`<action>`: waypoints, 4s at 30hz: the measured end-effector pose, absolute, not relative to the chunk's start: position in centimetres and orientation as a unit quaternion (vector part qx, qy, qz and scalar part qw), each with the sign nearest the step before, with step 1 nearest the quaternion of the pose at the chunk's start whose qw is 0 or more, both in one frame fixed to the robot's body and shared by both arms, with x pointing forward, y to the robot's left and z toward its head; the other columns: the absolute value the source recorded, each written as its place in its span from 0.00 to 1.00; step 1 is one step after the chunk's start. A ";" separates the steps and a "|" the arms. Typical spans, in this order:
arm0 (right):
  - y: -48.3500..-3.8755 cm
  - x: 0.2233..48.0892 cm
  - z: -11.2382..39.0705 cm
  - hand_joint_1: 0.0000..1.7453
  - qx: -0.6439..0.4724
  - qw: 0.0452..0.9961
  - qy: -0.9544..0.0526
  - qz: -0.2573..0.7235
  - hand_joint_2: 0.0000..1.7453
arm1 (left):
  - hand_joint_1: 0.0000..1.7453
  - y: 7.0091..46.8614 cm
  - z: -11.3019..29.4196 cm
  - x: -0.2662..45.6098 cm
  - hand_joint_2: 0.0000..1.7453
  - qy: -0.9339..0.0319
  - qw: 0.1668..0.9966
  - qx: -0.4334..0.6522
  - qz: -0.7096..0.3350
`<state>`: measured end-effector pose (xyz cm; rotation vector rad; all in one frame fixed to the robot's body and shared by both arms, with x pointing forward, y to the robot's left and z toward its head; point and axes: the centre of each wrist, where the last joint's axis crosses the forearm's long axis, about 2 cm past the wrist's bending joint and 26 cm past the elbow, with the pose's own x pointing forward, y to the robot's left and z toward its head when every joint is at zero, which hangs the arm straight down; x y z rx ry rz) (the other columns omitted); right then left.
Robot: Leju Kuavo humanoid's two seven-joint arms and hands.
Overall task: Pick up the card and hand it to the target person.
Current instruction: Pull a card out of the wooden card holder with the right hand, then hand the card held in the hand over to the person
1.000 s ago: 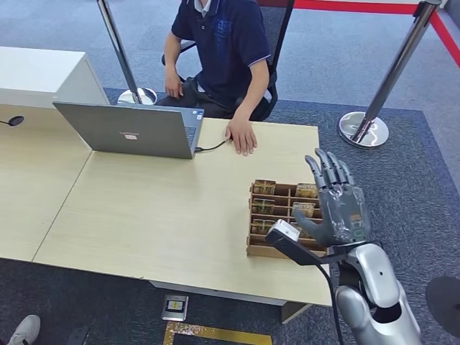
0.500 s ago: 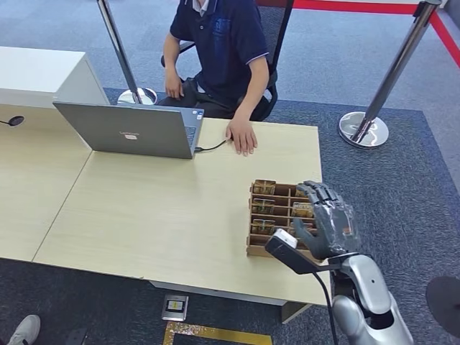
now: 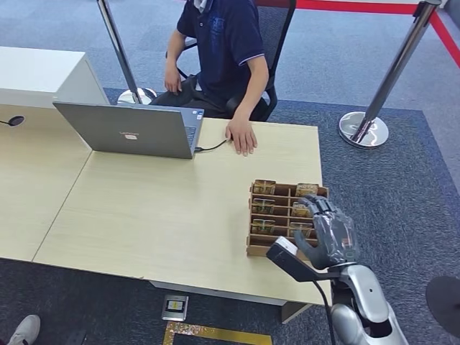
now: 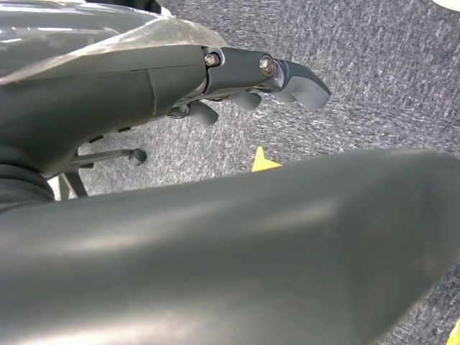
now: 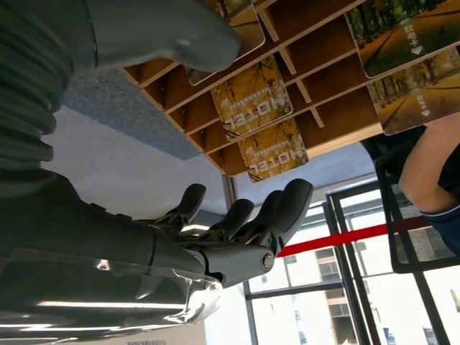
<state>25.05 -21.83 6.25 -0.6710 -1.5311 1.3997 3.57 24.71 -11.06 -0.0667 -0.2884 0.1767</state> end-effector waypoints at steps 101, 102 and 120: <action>-19.7 25.1 3.8 1.00 -0.307 0.507 -0.558 0.580 1.00 | 0.00 24.8 -11.0 3.8 0.00 -0.140 0.987 -0.038 0.072; -19.7 25.1 3.8 1.00 -0.308 0.507 -0.558 0.580 1.00 | 0.00 24.8 -11.0 3.8 0.00 -0.140 0.987 -0.038 0.072; -19.9 25.4 6.2 1.00 -0.337 0.455 -0.611 0.553 1.00 | 0.00 24.8 -11.0 3.8 0.00 -0.141 0.986 -0.038 0.074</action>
